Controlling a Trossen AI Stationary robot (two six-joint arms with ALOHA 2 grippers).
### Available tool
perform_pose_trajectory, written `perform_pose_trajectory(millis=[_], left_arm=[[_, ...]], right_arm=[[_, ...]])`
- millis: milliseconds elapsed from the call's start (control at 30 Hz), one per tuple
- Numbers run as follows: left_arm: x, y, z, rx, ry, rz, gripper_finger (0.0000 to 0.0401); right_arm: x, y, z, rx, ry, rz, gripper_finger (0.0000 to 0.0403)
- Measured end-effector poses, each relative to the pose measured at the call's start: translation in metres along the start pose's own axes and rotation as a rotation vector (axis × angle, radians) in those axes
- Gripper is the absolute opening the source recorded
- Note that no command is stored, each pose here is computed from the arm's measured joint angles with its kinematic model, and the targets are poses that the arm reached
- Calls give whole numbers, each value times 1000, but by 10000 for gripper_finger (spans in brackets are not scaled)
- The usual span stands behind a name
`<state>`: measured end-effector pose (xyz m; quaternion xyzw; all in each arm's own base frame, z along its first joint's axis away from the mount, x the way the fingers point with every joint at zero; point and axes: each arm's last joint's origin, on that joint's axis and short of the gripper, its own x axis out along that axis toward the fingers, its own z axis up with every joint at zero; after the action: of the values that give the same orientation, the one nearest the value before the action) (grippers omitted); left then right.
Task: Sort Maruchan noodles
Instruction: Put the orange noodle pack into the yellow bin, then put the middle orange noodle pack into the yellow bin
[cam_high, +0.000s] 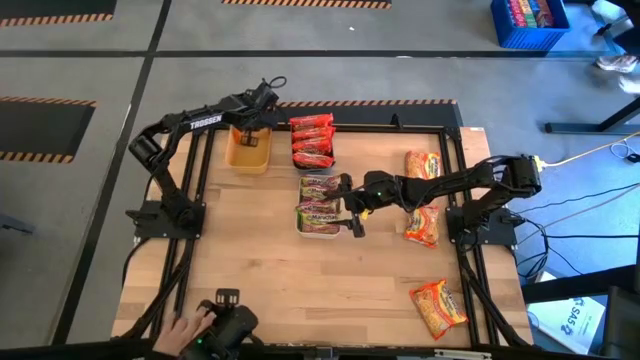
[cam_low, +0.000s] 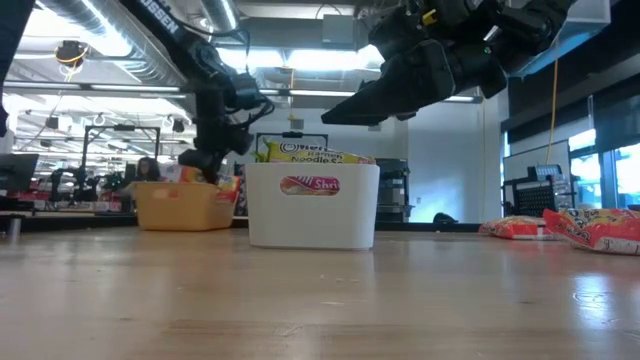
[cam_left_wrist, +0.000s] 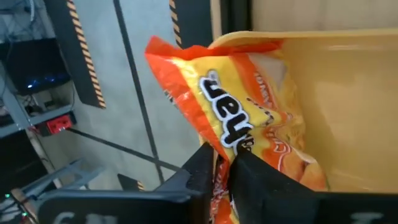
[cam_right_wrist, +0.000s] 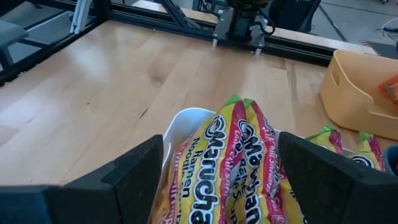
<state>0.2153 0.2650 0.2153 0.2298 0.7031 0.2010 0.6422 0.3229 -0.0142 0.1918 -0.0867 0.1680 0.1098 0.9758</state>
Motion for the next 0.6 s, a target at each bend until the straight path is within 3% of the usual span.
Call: perform_pose_trajectory(millis=[367, 467, 600], left_arm=[[-5, 0, 1, -93, 107, 89, 133], [-21, -5, 3, -98, 133, 132, 139], [-57, -8, 6, -216, 29, 179, 140]], right_arm=[[0, 0, 0, 8, 0, -3, 303], [0, 0, 0, 25, 0, -10, 303], [0, 0, 0, 27, 1, -10, 303]])
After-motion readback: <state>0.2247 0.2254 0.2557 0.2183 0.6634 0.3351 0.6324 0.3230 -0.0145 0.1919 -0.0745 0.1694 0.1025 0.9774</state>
